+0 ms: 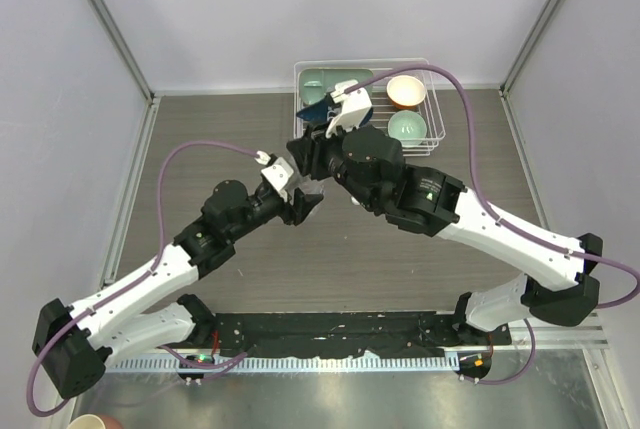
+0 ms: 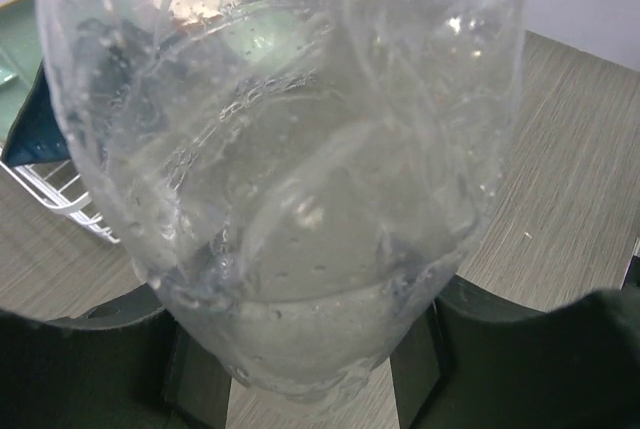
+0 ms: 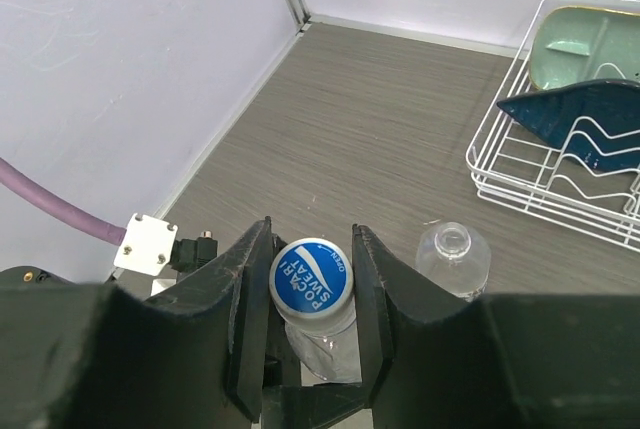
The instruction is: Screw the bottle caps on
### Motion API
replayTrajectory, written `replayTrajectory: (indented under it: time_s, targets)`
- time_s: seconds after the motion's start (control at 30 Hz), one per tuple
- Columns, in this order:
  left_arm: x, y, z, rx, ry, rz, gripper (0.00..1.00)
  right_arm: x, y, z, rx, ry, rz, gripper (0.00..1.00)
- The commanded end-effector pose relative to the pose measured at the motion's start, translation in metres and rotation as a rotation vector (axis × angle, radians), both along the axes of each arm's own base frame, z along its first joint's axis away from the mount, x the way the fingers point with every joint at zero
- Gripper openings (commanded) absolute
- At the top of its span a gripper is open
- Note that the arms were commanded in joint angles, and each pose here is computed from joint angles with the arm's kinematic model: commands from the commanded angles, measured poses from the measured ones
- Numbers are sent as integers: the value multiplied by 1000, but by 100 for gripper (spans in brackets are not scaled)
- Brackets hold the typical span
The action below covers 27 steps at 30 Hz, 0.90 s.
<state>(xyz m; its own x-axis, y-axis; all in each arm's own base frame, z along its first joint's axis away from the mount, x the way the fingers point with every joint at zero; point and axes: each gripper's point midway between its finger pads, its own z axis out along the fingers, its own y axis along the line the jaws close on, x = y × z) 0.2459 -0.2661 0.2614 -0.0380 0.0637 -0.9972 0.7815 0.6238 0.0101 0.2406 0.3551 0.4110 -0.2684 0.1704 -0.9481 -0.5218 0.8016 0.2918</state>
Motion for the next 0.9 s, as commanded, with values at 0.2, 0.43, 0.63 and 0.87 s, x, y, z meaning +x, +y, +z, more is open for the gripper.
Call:
replayTrajectory:
  time_s: [0.2,0.43,0.63,0.87]
  targets:
    - [-2,4,44,-156,-100,3,0,-24,-14,52,-8,-12,61,67]
    - [-28,-12,29,-139,-26,-157,0,-59,-40,85,-62,-101,252,82]
    - [-114,-36,36,-123,13,-675,0,-115,-54,77,-136,-195,712,84]
    - [-174,-28,50,-107,66,-1016,0,-153,-65,87,-103,-319,977,79]
